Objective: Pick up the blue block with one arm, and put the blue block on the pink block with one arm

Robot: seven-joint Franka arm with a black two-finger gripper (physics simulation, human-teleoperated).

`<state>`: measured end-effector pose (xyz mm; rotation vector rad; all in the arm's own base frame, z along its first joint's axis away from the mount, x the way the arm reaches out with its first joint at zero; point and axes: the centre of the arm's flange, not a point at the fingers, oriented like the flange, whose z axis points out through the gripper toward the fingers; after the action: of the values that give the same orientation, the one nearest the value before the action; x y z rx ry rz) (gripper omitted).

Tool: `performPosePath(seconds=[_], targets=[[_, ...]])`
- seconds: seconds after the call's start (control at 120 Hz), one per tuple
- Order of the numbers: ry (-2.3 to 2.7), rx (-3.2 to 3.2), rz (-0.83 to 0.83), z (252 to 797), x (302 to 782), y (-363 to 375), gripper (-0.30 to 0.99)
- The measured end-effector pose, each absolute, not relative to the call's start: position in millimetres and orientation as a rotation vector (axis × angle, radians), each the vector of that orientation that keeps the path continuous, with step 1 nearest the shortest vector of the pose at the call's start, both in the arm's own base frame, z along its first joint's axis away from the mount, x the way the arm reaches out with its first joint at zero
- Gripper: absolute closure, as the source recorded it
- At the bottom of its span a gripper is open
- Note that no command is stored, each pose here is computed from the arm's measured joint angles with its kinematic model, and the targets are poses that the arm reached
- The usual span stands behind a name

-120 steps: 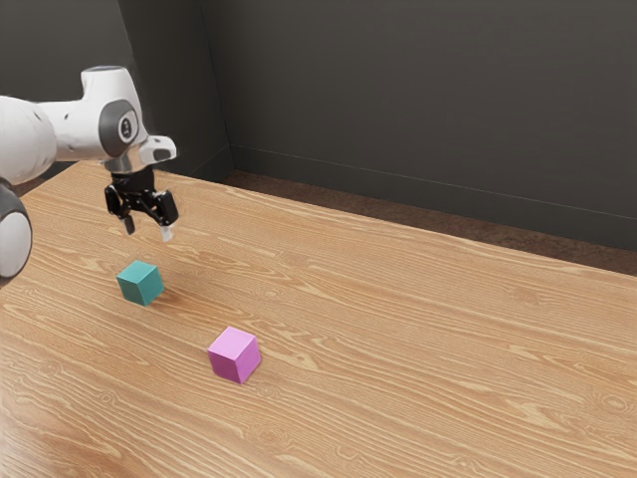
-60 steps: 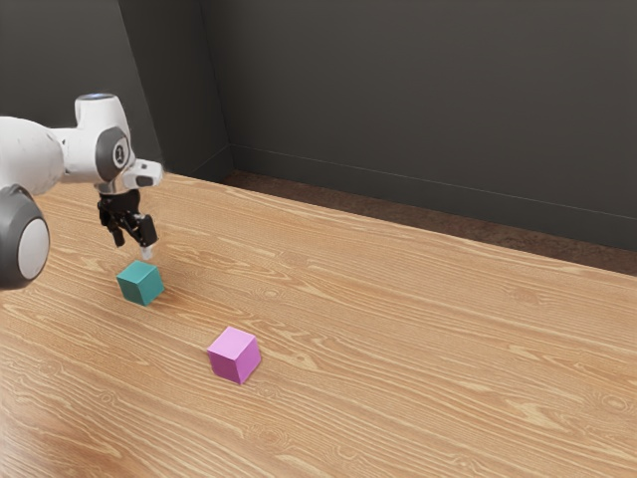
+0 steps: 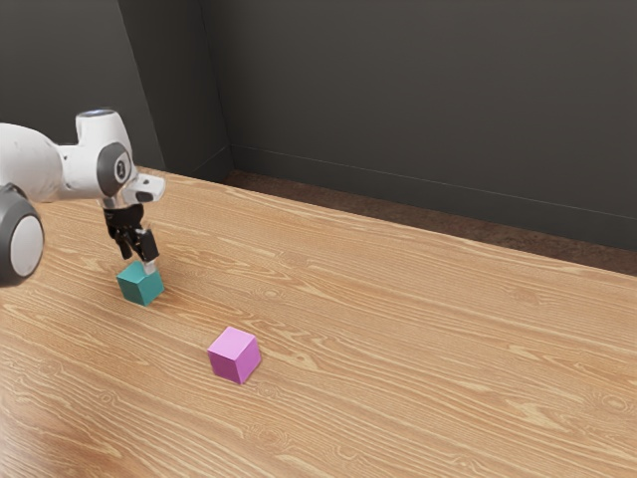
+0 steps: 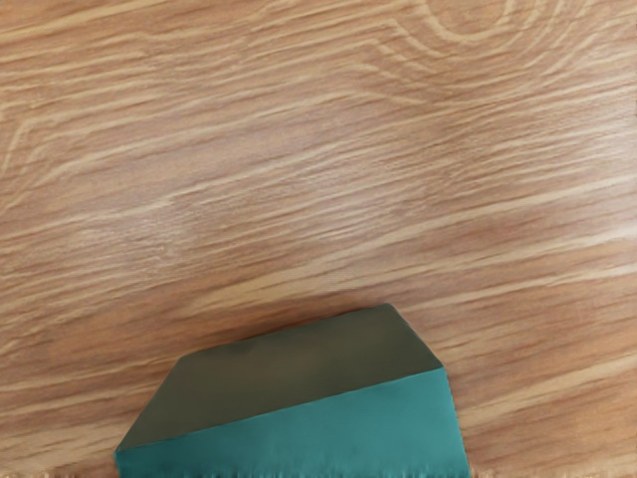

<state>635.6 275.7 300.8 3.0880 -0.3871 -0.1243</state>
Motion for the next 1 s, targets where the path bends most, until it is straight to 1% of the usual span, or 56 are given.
performPosePath(seconds=[0.642, 0.708, 0.917, 1.0], targets=[[-0.254, 3.087, -0.140, 267, 624, 275, 0.00], [-0.244, 3.089, -0.135, 266, 624, 275, 0.04], [-0.209, 3.085, -0.122, 265, 624, 276, 0.24], [-0.200, 3.088, -0.120, 265, 624, 276, 0.29]])
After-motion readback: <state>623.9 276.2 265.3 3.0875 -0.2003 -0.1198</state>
